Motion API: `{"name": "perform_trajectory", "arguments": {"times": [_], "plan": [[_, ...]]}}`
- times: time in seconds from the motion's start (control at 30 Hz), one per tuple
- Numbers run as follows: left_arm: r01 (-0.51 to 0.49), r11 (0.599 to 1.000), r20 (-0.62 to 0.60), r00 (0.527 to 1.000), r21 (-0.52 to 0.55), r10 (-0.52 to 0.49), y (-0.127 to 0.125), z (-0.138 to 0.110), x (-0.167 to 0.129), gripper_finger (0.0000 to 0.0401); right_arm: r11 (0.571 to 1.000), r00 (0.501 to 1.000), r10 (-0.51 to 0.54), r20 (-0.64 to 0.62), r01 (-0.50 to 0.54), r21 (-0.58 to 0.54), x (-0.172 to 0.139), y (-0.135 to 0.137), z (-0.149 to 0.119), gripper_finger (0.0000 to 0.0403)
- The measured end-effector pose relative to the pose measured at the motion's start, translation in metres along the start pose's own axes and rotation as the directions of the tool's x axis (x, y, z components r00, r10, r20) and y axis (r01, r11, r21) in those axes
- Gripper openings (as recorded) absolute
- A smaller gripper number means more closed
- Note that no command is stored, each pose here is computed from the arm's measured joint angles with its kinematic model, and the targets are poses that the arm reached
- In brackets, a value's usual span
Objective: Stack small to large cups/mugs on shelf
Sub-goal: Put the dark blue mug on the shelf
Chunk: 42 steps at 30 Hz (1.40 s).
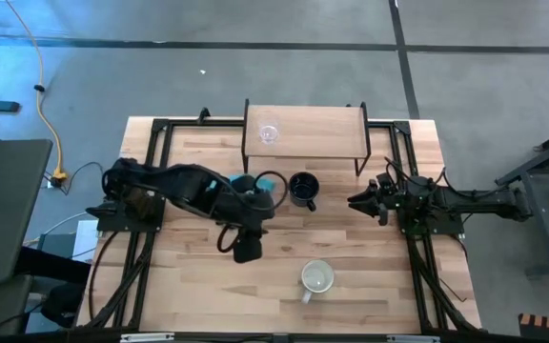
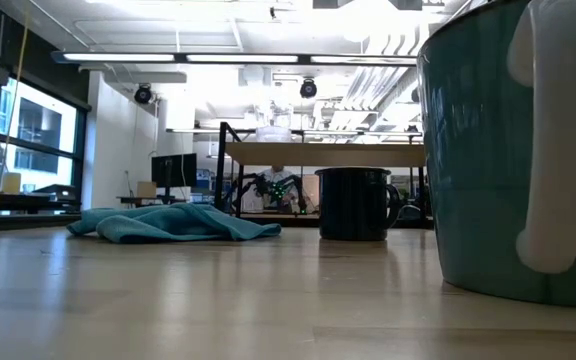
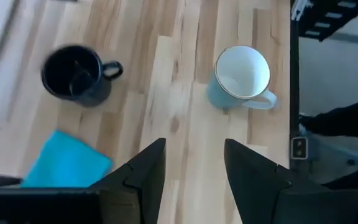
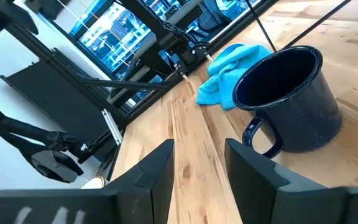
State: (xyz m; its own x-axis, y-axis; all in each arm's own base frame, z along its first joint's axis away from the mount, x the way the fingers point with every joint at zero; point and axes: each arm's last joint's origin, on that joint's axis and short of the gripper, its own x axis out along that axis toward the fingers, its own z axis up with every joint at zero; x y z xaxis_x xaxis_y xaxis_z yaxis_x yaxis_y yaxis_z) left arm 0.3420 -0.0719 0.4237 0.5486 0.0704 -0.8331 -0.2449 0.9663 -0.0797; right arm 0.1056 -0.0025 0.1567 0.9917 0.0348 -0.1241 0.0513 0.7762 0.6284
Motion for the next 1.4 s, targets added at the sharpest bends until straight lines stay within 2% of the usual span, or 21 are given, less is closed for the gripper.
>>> {"name": "perform_trajectory", "arguments": {"times": [0.1,0.17,0.43,0.63,0.9,1.13,1.27,1.4], "plan": [[0.039,0.994,-0.013,0.999,-0.103,-0.04,-0.002,0.001,0.003,0.0152,1.0,1.0,-0.002,-0.003,0.002,0.0,0.0,0.0,0.0,0.0134],[0.04,0.991,-0.015,0.999,-0.129,-0.042,-0.003,0.001,0.005,0.0152,1.0,1.0,-0.004,-0.007,0.004,0.001,0.0,0.0,0.0,0.0134],[-0.137,0.99,-0.065,0.989,-0.021,0.136,-0.004,-0.005,0.036,0.0152,0.997,0.996,-0.016,-0.084,0.01,-0.071,0.005,-0.002,-0.006,0.0134],[-0.303,0.947,-0.09,0.946,0.104,0.312,-0.002,-0.024,0.059,0.0152,0.991,0.991,-0.08,-0.103,0.068,-0.114,0.008,-0.002,-0.012,0.0134],[-0.37,0.925,-0.009,0.928,0.087,0.373,0.014,-0.053,0.068,0.0152,0.982,0.99,-0.133,-0.054,0.124,-0.142,0.009,0.003,-0.016,0.0134],[-0.292,0.956,0.183,0.939,-0.03,0.293,0.032,-0.087,0.061,0.0152,0.981,0.991,-0.13,-0.015,0.126,-0.149,0.01,0.008,-0.016,0.0134],[-0.23,0.967,0.314,0.916,-0.104,0.252,0.043,-0.107,0.06,0.0152,0.986,0.996,-0.09,-0.014,0.087,-0.139,0.012,0.012,-0.016,0.0134],[-0.2,0.967,0.395,0.885,-0.155,0.246,0.052,-0.125,0.063,0.0152,0.992,0.996,-0.089,-0.023,0.086,-0.094,0.014,0.013,-0.017,0.0134]]}}
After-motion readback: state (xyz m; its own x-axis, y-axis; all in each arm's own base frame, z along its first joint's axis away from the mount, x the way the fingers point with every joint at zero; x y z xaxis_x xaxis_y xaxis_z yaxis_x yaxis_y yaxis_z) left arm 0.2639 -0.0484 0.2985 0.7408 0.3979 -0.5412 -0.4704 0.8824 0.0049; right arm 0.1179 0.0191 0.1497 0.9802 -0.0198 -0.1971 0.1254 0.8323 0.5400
